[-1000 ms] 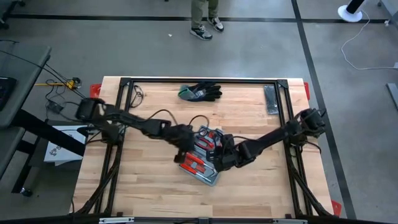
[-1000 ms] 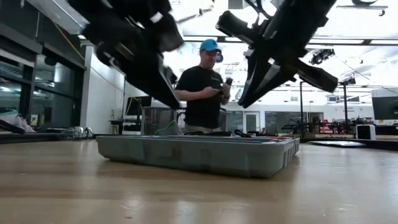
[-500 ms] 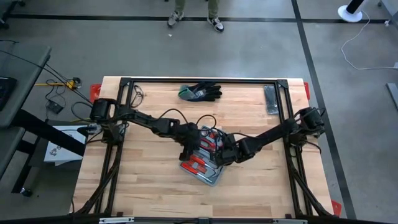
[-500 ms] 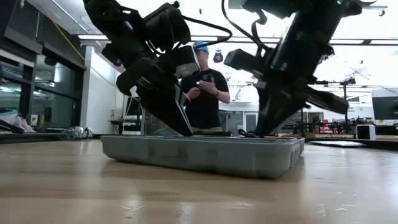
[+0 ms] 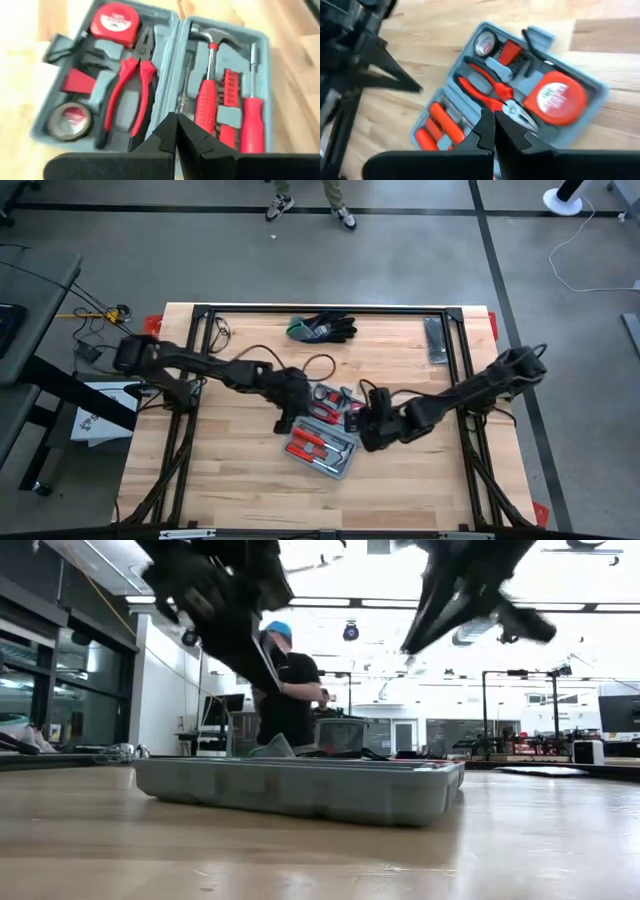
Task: Prefit tool cases
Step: Put the measuring tape into the tool case
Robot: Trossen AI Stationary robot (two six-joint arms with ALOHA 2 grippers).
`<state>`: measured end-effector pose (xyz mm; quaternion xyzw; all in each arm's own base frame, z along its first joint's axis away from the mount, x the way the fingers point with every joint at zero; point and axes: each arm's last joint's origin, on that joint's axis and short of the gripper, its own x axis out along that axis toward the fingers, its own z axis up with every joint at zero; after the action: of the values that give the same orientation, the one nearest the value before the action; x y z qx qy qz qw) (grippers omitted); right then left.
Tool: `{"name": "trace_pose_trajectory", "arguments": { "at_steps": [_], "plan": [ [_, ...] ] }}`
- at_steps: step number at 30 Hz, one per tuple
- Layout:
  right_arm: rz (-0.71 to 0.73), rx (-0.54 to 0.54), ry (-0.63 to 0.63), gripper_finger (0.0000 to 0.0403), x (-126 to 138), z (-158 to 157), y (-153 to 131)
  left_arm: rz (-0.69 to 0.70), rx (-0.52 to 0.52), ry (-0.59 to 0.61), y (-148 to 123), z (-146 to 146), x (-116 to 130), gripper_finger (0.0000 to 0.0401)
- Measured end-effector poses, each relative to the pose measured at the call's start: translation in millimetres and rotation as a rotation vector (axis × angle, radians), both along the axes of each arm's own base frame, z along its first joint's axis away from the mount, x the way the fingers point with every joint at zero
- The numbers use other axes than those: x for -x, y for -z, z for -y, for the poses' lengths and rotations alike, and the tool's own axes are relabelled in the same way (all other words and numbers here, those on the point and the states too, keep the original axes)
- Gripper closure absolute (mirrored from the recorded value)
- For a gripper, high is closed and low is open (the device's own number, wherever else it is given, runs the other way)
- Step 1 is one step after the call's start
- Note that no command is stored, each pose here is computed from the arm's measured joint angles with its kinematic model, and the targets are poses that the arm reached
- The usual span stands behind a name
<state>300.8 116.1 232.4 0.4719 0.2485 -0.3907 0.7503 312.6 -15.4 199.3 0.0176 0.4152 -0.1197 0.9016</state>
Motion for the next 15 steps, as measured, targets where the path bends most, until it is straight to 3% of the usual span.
{"name": "trace_pose_trajectory", "arguments": {
  "at_steps": [4,7,11,15],
  "plan": [
    [-0.083,-0.029,-0.021,0.0403,17.5,-11.4,-20.9,0.031,-0.056,-0.052,-30.5,-2.9,21.8,0.0401],
    [-0.161,-0.085,-0.034,0.0403,26.6,-25.1,-21.7,0.003,-0.091,-0.099,-37.7,-5.2,40.4,0.0401],
    [-0.253,-0.148,-0.053,0.0403,34.9,-45.9,0.0,-0.058,-0.062,-0.191,-27.0,-6.9,63.0,0.0401],
    [-0.283,-0.184,-0.023,0.0403,41.2,-57.7,33.9,-0.133,0.012,-0.29,4.9,-5.3,79.7,0.0401]
  ]
}}
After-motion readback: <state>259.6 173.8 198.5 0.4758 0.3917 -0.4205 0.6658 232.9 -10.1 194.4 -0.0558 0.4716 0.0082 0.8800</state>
